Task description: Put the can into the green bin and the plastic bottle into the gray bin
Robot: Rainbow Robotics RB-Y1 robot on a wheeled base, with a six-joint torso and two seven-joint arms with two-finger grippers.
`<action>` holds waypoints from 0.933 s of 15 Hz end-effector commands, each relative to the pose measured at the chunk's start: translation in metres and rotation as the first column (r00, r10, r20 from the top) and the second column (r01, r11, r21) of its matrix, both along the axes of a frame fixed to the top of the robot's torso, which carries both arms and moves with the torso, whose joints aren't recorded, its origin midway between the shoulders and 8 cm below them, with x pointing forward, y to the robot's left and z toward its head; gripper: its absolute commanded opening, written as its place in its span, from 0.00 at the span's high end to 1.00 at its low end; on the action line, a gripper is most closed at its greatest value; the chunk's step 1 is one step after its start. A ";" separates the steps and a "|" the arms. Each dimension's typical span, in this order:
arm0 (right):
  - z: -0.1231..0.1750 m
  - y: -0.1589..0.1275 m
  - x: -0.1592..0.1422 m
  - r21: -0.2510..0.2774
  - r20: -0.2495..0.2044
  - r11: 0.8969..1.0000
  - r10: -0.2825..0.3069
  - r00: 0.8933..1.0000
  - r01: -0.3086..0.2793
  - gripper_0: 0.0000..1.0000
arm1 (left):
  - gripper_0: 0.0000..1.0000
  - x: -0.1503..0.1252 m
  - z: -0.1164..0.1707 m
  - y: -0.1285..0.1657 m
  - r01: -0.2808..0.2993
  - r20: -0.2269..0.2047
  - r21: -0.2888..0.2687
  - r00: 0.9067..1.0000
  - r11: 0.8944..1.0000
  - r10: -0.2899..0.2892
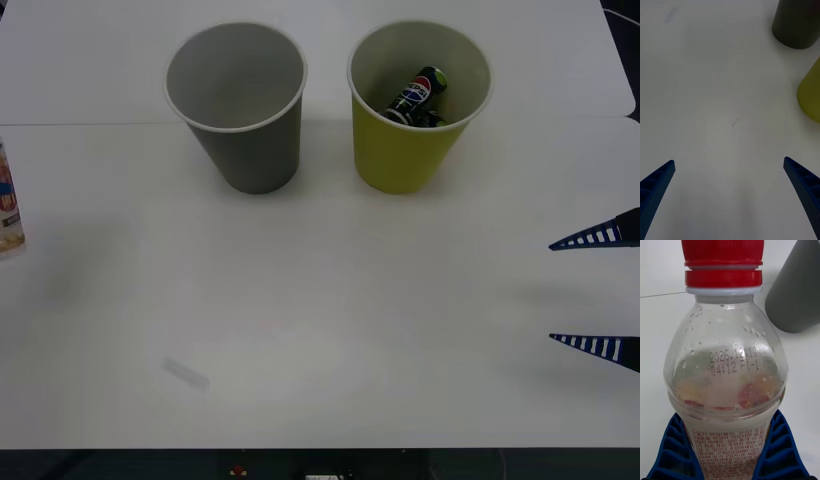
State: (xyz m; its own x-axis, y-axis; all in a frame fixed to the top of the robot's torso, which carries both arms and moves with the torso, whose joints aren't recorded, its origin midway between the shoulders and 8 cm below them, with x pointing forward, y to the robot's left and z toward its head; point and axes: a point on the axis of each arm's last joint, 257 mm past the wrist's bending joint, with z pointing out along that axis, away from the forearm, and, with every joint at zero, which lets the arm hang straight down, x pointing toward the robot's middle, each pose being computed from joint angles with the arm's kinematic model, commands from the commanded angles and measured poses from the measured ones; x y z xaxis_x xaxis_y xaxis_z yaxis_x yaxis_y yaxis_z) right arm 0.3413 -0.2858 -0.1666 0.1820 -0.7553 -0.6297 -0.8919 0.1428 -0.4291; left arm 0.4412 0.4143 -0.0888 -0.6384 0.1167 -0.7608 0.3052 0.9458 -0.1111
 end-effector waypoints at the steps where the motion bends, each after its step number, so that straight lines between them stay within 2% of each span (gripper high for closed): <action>1: 0.000 0.000 0.000 0.000 0.000 1.000 0.000 1.000 0.000 0.00 | 1.00 0.006 0.028 -0.013 0.035 0.020 0.000 0.999 0.999 -0.035; 2: 0.000 0.000 0.000 0.000 0.000 1.000 0.000 1.000 0.000 0.00 | 1.00 0.010 0.036 -0.022 0.033 0.012 -0.023 0.999 0.999 -0.033; 5: 0.000 0.000 0.000 0.000 0.000 1.000 0.000 1.000 0.000 0.00 | 1.00 0.037 0.054 -0.057 0.113 0.013 -0.027 0.994 0.993 -0.112; 8: 0.000 0.000 0.000 0.000 0.000 1.000 0.000 1.000 0.000 0.00 | 1.00 0.070 0.081 -0.097 0.191 0.010 -0.088 0.981 0.978 -0.191; 9: 0.000 0.000 0.000 0.000 0.000 1.000 0.000 1.000 0.000 0.00 | 1.00 0.075 0.087 -0.106 0.211 0.010 -0.092 0.978 0.973 -0.211; 11: 0.000 0.000 0.000 0.000 0.000 1.000 0.000 1.000 0.000 0.00 | 1.00 0.088 0.101 -0.127 0.246 0.010 -0.065 0.969 0.967 -0.246; 14: 0.000 0.000 0.000 0.000 0.000 1.000 0.000 1.000 0.000 0.00 | 1.00 0.099 0.119 -0.158 0.296 0.018 0.023 0.955 0.955 -0.296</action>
